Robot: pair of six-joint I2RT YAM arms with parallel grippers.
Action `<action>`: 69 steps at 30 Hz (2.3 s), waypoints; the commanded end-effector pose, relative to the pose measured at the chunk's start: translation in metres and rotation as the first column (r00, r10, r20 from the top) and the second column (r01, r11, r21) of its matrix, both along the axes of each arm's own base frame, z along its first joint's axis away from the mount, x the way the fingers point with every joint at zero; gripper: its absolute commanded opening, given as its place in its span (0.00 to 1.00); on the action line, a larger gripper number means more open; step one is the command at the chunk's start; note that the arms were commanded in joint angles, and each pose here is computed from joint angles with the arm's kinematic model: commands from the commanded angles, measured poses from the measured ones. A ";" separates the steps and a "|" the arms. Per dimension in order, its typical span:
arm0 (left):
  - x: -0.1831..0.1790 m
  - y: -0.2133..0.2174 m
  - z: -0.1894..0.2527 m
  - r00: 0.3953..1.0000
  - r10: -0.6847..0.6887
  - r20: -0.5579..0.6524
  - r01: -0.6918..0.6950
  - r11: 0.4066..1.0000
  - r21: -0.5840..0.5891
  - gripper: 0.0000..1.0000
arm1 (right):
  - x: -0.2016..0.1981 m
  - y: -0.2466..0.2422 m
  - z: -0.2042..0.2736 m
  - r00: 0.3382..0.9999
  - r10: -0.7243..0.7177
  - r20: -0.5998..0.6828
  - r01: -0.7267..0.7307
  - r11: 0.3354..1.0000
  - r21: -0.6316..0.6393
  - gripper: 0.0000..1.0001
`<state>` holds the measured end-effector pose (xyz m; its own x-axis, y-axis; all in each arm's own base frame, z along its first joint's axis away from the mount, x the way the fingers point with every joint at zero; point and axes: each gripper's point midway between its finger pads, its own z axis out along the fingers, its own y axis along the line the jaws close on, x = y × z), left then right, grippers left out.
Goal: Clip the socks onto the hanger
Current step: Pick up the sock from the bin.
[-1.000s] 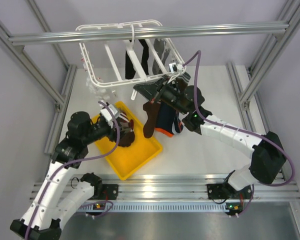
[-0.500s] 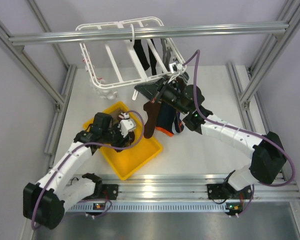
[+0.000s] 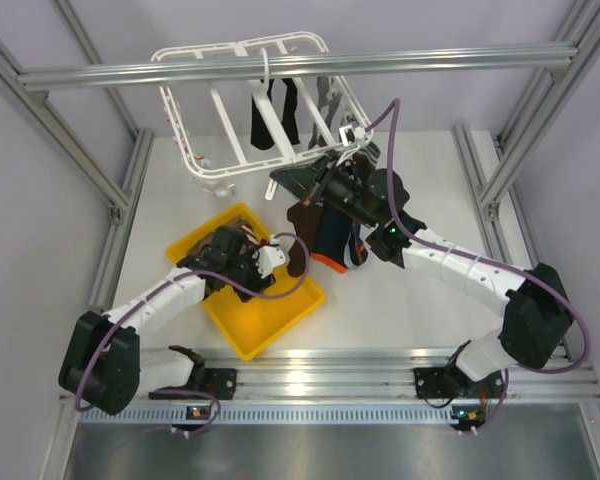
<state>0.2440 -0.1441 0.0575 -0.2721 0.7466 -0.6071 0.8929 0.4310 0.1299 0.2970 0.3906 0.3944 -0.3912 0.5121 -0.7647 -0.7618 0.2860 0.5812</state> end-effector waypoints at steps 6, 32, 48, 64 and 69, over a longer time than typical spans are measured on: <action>0.020 -0.002 -0.008 0.997 -0.001 0.076 -0.003 0.999 0.044 0.47 | 0.004 -0.017 0.033 0.997 -0.048 0.061 0.044 0.997 0.060 0.00; -0.059 -0.063 0.151 0.996 -0.088 0.029 0.091 0.861 -0.501 0.00 | 0.001 -0.023 0.031 0.996 -0.057 0.073 0.053 0.997 0.052 0.00; -0.106 -0.027 0.110 0.933 -0.356 0.044 0.354 0.896 -0.269 0.00 | 0.002 -0.024 0.028 0.995 -0.061 0.074 0.058 0.997 0.046 0.00; -0.072 -0.019 0.088 0.993 -0.112 0.047 0.119 0.968 -0.223 0.41 | 0.005 -0.018 0.024 0.996 -0.053 0.066 0.051 0.998 0.038 0.00; -0.030 -0.016 0.093 0.986 0.151 0.075 -0.126 0.956 -0.267 0.49 | 0.008 -0.017 0.024 0.996 -0.056 0.065 0.053 0.998 0.039 0.00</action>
